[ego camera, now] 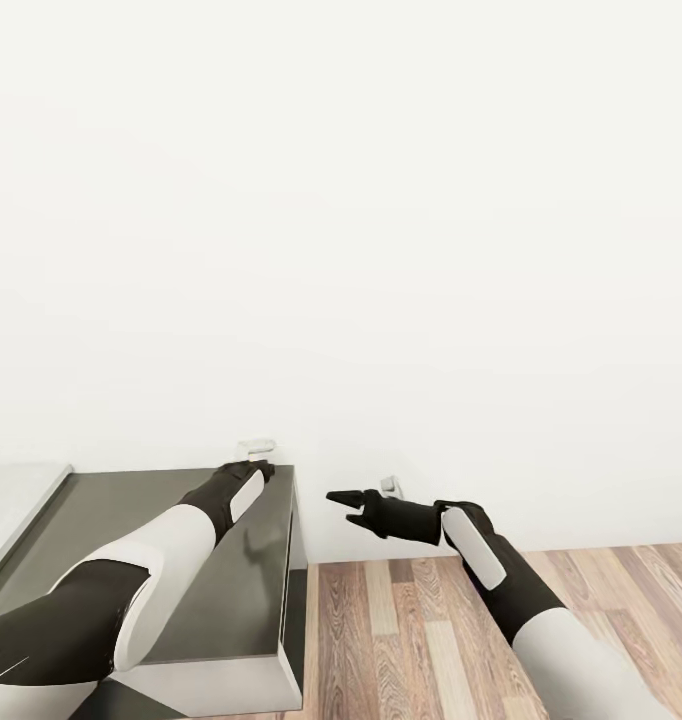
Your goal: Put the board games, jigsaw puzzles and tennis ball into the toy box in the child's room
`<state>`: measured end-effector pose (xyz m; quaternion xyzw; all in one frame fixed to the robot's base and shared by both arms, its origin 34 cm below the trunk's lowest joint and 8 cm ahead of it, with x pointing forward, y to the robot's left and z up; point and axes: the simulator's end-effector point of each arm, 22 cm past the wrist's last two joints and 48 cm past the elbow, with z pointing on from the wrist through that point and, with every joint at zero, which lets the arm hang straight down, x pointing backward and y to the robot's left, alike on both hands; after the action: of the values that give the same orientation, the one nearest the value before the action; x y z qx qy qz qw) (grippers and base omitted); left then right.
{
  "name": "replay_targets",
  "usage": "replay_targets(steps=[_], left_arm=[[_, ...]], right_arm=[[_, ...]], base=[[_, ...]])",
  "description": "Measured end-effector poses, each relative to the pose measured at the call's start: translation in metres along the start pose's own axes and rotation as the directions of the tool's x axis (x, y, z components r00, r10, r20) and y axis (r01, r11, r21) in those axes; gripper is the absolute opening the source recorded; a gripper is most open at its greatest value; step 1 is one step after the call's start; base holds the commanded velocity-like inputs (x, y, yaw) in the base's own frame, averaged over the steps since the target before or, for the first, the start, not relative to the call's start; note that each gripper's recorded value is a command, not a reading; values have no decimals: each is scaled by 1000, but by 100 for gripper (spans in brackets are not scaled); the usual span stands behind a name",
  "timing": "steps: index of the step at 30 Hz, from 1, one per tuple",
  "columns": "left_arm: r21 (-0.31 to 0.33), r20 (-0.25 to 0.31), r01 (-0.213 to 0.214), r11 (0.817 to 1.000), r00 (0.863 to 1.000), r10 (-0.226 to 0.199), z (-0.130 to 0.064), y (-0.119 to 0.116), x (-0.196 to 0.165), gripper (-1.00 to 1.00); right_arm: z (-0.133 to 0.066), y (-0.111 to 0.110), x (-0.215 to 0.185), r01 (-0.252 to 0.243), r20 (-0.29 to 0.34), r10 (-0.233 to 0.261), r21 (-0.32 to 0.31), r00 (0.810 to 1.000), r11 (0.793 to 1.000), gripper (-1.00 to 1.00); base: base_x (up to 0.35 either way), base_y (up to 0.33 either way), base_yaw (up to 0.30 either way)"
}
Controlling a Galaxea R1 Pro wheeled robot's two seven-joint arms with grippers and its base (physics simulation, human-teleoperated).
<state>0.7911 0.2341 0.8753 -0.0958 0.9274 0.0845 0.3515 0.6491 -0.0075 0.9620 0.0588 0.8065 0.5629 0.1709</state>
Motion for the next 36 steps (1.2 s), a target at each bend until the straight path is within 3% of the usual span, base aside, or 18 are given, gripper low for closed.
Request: replay_targets(steps=[14, 21, 25, 29, 32, 36], left_arm=[[1, 0, 0, 1000, 1000, 0, 0, -1, 0, 100], [2, -1, 0, 1000, 1000, 0, 0, -1, 1, 100], [2, -2, 1, 1000, 1000, -1, 0, -1, 1, 100], [2, -4, 0, 1000, 1000, 0, 0, -1, 3, 100], [2, -5, 0, 1000, 1000, 0, 0, -2, 4, 100], [1, -6, 0, 1000, 1000, 0, 0, -1, 5, 100]], right_arm=[[20, -15, -7, 28, 67, -36, 119, 997, 992, 100], [21, -19, -7, 25, 70, -35, 137, 997, 990, 100], [16, -15, -4, -2, 44, -3, 112, 999, 994, 100], [2, 8, 15, -72, -83, 75, 37, 994, 997, 100], [-13, 17, 9, -85, -90, 85, 1, 992, 996, 100], [-29, 4, 19, -125, -97, 125, 3, 987, 992, 100]], base=[[0, 0, 0], [0, 0, 0], [0, 0, 0], [0, 0, 0], [0, 0, 0], [0, 0, 0]])
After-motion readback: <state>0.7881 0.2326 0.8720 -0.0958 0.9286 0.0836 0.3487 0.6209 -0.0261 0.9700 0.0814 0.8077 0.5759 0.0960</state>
